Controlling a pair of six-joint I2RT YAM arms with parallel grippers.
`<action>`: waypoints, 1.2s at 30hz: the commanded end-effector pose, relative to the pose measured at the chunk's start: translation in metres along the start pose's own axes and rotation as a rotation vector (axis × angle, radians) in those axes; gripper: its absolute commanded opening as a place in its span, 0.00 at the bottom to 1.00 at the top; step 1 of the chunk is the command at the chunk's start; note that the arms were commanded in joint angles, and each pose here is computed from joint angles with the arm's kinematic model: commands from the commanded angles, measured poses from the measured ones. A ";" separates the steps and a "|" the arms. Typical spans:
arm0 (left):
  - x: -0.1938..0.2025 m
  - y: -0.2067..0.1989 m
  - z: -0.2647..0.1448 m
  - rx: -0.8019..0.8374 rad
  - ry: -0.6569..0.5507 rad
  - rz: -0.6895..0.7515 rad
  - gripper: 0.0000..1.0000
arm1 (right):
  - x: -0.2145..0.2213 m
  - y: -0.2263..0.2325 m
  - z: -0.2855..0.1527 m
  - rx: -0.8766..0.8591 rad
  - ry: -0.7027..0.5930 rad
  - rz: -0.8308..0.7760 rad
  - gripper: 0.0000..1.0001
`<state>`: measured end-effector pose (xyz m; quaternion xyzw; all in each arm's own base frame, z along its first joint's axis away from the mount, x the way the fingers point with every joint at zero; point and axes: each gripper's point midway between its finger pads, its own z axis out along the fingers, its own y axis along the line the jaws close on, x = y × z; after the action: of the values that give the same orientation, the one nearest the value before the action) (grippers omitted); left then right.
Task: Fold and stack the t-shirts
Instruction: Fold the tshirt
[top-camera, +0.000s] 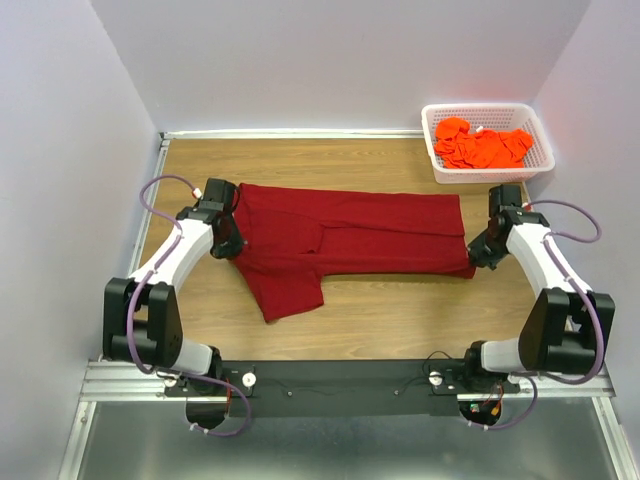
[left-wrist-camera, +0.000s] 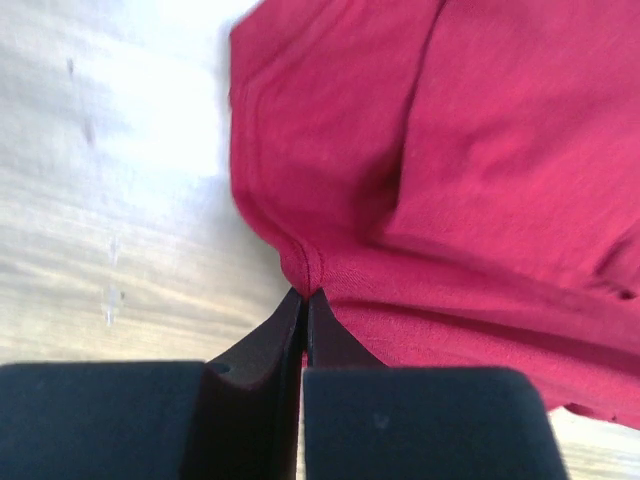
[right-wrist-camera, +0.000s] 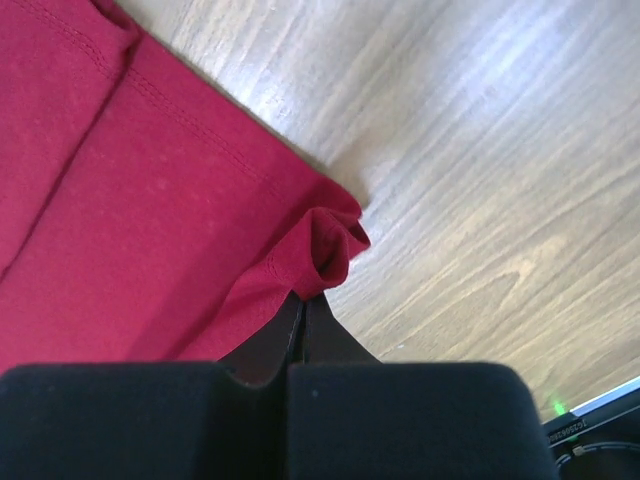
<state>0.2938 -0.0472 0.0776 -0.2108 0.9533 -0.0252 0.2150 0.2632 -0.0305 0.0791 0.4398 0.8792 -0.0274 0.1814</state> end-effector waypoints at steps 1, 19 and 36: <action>-0.018 0.003 0.001 -0.031 -0.013 0.030 0.08 | -0.009 0.009 0.006 -0.006 -0.001 -0.071 0.01; -0.035 0.002 0.035 -0.082 0.004 0.008 0.08 | -0.034 0.046 0.031 -0.048 0.007 -0.137 0.01; -0.055 -0.005 0.040 -0.090 -0.043 -0.036 0.09 | -0.029 0.048 0.063 -0.019 0.038 -0.159 0.04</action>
<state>0.3421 -0.0421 0.0489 -0.2211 0.9557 -0.0071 0.1942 0.3234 -0.0299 0.0356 0.3752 0.9148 -0.0154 0.1486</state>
